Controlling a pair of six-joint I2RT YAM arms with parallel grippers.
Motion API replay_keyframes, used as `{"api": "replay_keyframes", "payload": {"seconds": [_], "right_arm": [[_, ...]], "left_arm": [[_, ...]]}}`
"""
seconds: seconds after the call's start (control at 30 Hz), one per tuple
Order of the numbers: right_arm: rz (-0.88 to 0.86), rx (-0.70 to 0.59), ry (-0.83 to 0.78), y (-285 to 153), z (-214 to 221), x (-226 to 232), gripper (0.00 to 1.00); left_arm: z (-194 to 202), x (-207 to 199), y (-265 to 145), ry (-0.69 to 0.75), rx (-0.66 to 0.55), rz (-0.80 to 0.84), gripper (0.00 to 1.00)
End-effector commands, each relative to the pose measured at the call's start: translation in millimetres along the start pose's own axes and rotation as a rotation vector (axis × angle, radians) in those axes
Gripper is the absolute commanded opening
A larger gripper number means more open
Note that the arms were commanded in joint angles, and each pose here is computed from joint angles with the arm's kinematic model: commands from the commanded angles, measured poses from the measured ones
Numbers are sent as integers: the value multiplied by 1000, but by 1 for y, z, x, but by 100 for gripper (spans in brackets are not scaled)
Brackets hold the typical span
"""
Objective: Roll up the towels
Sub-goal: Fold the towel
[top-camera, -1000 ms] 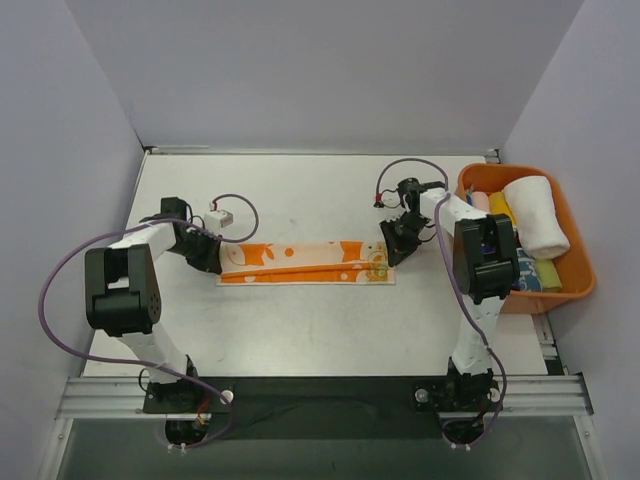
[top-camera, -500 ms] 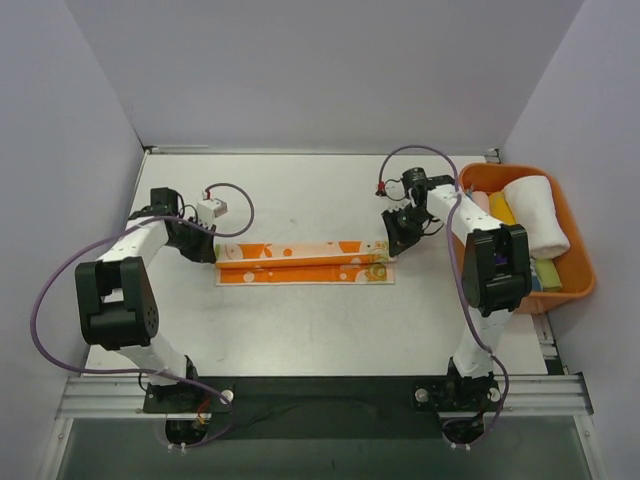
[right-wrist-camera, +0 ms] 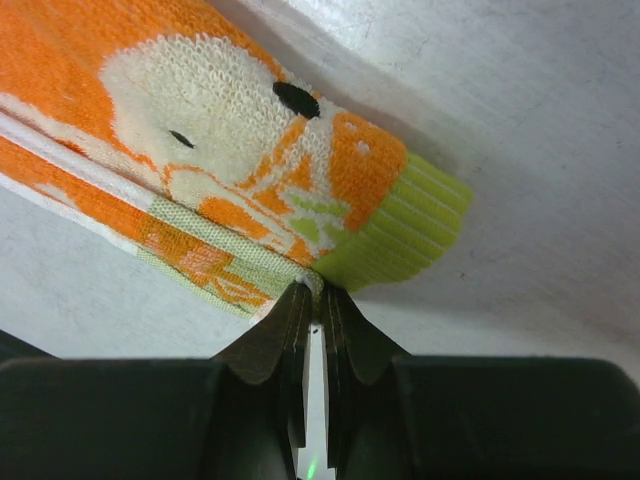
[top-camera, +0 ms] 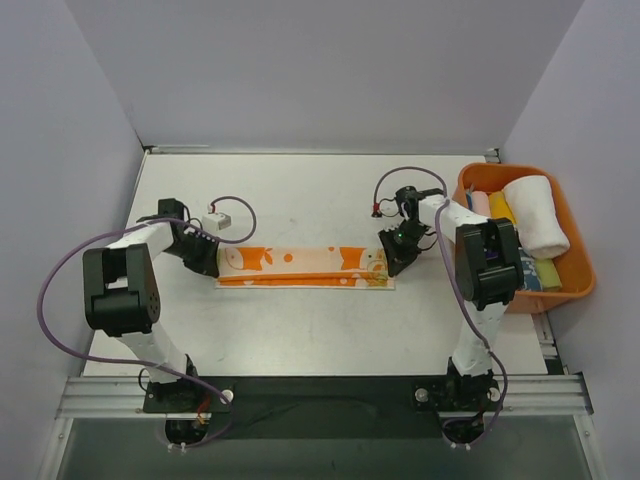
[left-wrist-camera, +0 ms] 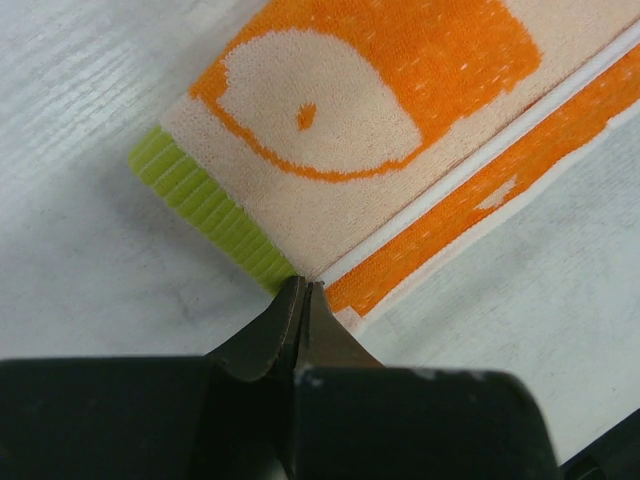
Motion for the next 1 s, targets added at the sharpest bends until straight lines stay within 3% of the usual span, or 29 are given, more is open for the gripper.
{"api": "replay_keyframes", "payload": {"seconds": [0.0,0.33,0.53,0.9,0.97], "right_arm": [[45,52,6,8,6,-9,0],[78,-30,-5,-18,-24,-7,0],[32,-94,-39,-51,-12,13,0],[49,55,-64,-1,4,11,0],[53,63,-67,0,5,10,4]], "left_arm": [[3,11,6,-9,0,-26,0],[-11,13,-5,-11,-36,-43,0],[-25,6,-29,20,-78,-51,0],[-9,3,-13,-17,-36,-20,0],[-9,4,-12,-16,-36,-22,0]]}}
Point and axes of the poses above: each gripper's point midway between its finger pads, its own y axis out along the fingers, its own x axis along the line the jaws close on, z = x × y, the point moved 6 cm from there along -y, back along the fingers, and after that the axes turned 10 degrees about y, right-handed, at the moved point
